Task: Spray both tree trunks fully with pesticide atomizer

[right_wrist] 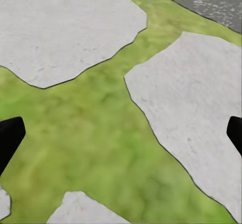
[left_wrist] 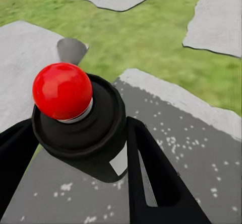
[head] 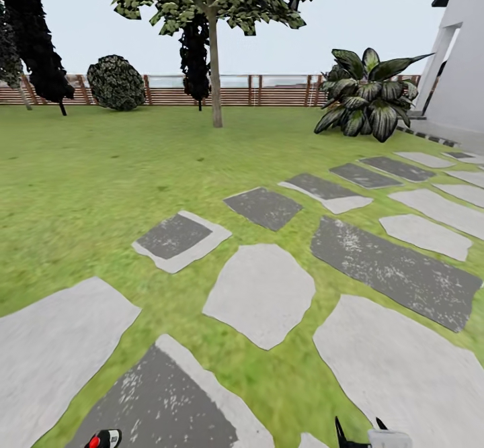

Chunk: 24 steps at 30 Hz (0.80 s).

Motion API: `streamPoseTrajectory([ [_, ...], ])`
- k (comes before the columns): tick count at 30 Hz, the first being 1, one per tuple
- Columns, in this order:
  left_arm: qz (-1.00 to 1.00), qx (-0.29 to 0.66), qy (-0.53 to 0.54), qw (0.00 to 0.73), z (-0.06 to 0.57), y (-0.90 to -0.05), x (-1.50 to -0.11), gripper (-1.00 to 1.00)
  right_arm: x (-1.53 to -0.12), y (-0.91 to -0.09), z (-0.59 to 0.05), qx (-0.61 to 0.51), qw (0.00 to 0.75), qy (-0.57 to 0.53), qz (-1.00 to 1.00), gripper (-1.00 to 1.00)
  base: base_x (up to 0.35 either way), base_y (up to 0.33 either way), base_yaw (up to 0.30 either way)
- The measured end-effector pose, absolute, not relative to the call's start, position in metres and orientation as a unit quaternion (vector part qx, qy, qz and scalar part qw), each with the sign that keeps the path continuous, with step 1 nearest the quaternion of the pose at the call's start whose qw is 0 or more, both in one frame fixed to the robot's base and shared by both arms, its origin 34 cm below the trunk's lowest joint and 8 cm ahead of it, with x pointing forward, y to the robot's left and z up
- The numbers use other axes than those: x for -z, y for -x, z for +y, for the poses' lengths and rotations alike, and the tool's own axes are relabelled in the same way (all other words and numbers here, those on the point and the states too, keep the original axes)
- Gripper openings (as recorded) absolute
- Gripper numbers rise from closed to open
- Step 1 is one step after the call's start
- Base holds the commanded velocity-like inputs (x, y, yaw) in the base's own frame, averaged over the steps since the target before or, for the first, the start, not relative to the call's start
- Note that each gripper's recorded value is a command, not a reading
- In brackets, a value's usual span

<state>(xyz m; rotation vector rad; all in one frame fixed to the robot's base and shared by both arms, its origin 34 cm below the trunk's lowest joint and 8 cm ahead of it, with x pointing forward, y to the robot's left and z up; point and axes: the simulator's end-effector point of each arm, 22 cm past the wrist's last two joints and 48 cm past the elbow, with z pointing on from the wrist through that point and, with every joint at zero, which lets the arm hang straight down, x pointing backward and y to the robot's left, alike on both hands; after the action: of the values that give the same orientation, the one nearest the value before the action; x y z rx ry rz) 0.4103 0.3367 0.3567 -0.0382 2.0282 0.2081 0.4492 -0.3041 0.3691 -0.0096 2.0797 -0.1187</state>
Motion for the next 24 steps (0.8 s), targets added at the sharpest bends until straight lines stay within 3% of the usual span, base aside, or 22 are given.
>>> streamPoseTrajectory([
  [24,0.847,-0.087,0.016,0.524,0.337,-0.4102,-0.3567,-1.0,-0.3691,-0.4492,-0.3042,0.049,0.505,0.004,0.862,1.0,0.336,0.0,0.0],
])
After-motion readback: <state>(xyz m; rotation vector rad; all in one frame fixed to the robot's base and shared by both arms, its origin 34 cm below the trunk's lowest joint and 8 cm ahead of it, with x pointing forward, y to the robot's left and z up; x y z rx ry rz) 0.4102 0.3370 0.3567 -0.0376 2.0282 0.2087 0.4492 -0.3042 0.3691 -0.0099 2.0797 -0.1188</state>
